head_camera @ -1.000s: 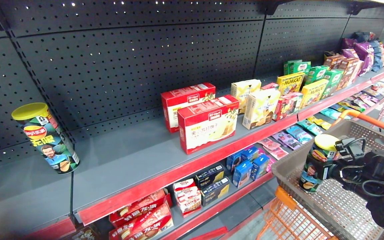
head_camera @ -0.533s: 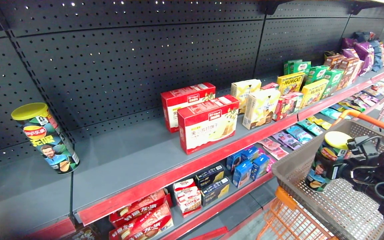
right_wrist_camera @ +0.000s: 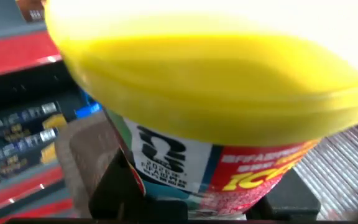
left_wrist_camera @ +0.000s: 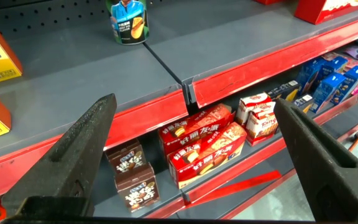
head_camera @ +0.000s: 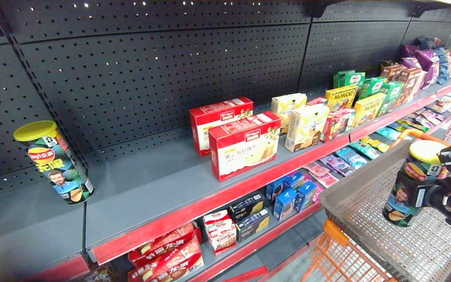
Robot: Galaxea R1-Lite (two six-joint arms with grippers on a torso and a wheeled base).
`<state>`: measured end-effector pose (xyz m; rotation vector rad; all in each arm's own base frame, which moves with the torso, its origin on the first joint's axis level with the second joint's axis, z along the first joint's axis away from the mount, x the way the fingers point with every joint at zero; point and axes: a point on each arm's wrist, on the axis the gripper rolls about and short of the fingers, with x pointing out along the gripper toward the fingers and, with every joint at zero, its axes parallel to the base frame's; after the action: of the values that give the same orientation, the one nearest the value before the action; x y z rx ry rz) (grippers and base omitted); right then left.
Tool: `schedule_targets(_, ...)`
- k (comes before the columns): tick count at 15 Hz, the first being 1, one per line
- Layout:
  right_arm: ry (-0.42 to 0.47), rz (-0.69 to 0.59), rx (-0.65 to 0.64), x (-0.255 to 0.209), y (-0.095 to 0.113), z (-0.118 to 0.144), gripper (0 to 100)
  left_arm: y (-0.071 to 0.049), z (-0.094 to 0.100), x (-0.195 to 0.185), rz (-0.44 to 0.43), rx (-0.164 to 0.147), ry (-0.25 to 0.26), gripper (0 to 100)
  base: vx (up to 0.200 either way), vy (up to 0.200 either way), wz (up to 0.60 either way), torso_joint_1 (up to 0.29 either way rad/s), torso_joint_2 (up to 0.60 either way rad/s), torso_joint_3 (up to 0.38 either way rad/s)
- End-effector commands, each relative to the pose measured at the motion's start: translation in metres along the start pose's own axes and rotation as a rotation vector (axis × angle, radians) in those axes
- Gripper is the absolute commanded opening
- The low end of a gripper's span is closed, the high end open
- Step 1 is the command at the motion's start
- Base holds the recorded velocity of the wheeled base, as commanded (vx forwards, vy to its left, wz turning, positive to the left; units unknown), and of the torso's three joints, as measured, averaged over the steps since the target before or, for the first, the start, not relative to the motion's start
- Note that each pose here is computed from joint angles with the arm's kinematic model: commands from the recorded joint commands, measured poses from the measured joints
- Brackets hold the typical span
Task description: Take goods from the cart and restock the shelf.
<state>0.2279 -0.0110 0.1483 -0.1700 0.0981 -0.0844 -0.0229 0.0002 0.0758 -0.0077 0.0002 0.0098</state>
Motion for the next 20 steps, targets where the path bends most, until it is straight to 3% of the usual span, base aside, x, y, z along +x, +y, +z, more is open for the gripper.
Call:
schedule_targets(1,-0.06,-0.038,-0.004,-0.028,0.003,0.027,0,0.0,0.0,0.0,0.001,-0.002,0.0,100,0.0,0.0,0.0,0.0,0.0,0.0)
schedule_targets(5,-0.084,-0.026,-0.014,-0.04,0.004,0.037,0,0.0,0.0,0.0,0.001,0.0,0.0,100,0.0,0.0,0.0,0.0,0.0,0.0)
schedule_targets(9,-0.093,-0.107,-0.093,-0.062,-0.006,0.038,0,0.0,0.0,0.0,0.001,-0.002,0.0,100,0.0,0.0,0.0,0.0,0.0,0.0)
schedule_targets(11,-0.026,-0.037,-0.093,-0.074,-0.01,0.028,0,0.0,0.0,0.0,0.001,-0.002,0.0,100,0.0,0.0,0.0,0.0,0.0,0.0)
schedule_targets(20,-0.084,0.109,-0.106,-0.046,-0.003,0.056,0,0.0,0.0,0.0,0.001,-0.002,0.0,100,0.0,0.0,0.0,0.0,0.0,0.0)
